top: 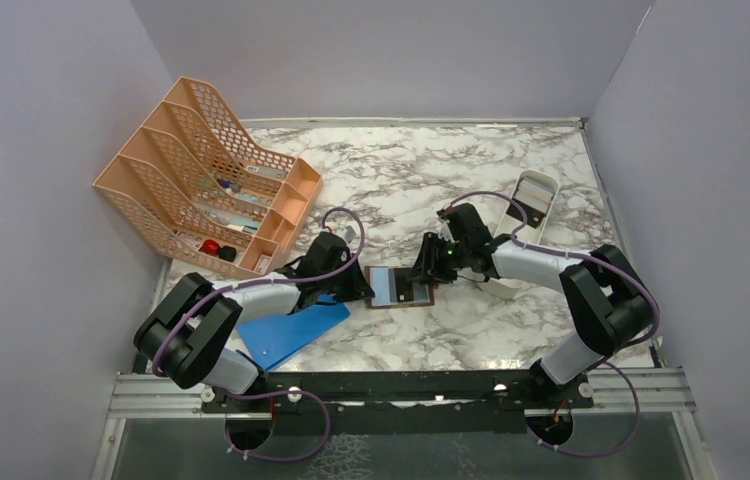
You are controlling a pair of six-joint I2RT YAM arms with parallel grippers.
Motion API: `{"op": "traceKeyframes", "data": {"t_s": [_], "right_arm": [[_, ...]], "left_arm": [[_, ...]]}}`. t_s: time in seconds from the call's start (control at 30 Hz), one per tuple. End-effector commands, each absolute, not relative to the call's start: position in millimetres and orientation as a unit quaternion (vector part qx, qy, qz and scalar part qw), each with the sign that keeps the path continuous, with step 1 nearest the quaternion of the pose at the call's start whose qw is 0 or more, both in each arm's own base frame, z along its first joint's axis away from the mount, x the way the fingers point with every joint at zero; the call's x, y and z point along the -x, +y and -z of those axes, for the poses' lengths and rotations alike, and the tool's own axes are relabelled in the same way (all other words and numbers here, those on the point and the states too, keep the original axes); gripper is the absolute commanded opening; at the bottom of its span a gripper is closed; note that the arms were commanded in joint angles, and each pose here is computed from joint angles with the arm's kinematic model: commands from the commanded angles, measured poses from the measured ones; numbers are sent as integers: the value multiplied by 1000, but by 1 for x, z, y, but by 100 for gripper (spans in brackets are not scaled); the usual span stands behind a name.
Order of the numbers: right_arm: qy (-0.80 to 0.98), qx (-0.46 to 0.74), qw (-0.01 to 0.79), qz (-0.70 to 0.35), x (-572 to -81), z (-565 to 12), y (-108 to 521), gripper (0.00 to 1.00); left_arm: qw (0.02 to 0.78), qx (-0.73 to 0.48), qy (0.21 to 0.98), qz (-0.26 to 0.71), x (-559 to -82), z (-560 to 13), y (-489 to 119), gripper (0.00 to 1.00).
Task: Put the credit cards into the card holder
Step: Insert the credit card into the card holder.
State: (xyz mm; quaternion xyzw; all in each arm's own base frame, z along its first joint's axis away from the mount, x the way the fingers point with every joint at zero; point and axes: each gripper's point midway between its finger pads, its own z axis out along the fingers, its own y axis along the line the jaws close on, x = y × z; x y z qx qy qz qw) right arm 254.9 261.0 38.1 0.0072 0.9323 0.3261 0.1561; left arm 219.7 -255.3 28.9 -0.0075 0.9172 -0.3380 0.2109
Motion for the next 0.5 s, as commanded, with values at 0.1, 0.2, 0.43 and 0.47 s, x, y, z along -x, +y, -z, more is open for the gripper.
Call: {"op": "traceKeyframes", "data": {"t_s": [0.1, 0.2, 0.43, 0.47], "right_arm": [[942, 15, 162, -294, -252, -32, 249, 46], [936, 15, 157, -313, -252, -32, 256, 46], [926, 24, 142, -348, -247, -26, 272, 46], [924, 28, 141, -355, -246, -27, 274, 46]], "left_arm": [[204, 2, 911, 358, -213, -31, -262, 12], [204, 0, 909, 362, -212, -32, -264, 12], [204, -5, 907, 367, -211, -34, -268, 13], [204, -6, 907, 368, -211, -34, -268, 13]]}}
